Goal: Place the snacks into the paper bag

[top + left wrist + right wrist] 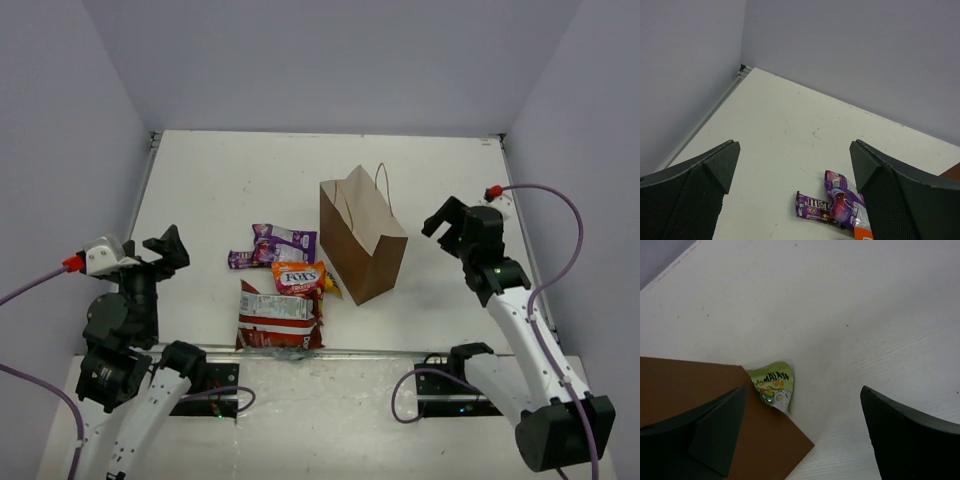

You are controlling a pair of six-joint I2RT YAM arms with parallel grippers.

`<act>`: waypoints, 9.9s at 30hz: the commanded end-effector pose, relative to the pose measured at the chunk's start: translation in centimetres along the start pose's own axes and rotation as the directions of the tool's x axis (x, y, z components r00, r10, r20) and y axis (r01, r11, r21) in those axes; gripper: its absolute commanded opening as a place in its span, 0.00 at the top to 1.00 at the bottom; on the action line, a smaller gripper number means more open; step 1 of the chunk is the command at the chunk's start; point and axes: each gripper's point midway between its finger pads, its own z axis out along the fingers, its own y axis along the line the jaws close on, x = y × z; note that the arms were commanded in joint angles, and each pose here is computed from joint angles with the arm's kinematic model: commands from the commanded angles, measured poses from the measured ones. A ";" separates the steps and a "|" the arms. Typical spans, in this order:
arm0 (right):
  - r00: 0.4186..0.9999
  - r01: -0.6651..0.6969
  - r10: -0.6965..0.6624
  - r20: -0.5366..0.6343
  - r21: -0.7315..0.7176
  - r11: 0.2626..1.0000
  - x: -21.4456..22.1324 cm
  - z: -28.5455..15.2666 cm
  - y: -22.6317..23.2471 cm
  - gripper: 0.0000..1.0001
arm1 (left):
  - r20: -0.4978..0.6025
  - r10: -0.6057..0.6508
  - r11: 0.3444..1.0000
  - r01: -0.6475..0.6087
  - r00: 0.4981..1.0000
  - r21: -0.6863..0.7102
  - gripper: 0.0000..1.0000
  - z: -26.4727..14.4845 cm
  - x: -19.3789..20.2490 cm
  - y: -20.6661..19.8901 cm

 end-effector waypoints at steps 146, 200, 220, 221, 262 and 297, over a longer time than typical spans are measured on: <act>0.979 0.181 -0.195 0.056 -0.680 0.711 -9.9 -21.8 18.3 1.00 | -0.004 -0.009 0.998 0.009 1.000 0.062 0.00 -0.2 -0.7 -1.3; 0.868 0.385 -0.488 0.098 -0.752 0.535 -1.1 -23.1 17.8 0.08 | -0.878 0.146 0.847 0.402 0.455 0.349 0.00 -7.9 18.3 -11.8; 0.865 0.405 -0.488 0.114 -0.733 0.547 -0.7 -22.5 16.5 0.07 | -0.824 -0.252 0.928 0.367 0.508 -0.057 0.00 -3.8 20.8 -7.1; 0.866 0.407 -0.486 0.116 -0.727 0.553 -0.8 -22.4 16.5 0.07 | -0.822 -0.264 0.926 0.370 0.504 -0.071 0.00 -3.9 20.9 -7.0; 0.913 0.384 -0.380 0.147 -0.624 0.681 -3.1 -21.3 14.1 0.07 | -0.487 -0.214 0.734 0.469 0.847 0.492 1.00 2.2 -2.0 -18.6; 0.954 0.290 -0.194 0.227 -0.545 0.787 -8.2 -22.6 11.7 0.07 | -0.149 -0.091 -0.142 0.135 0.985 0.981 1.00 1.2 -16.4 -42.8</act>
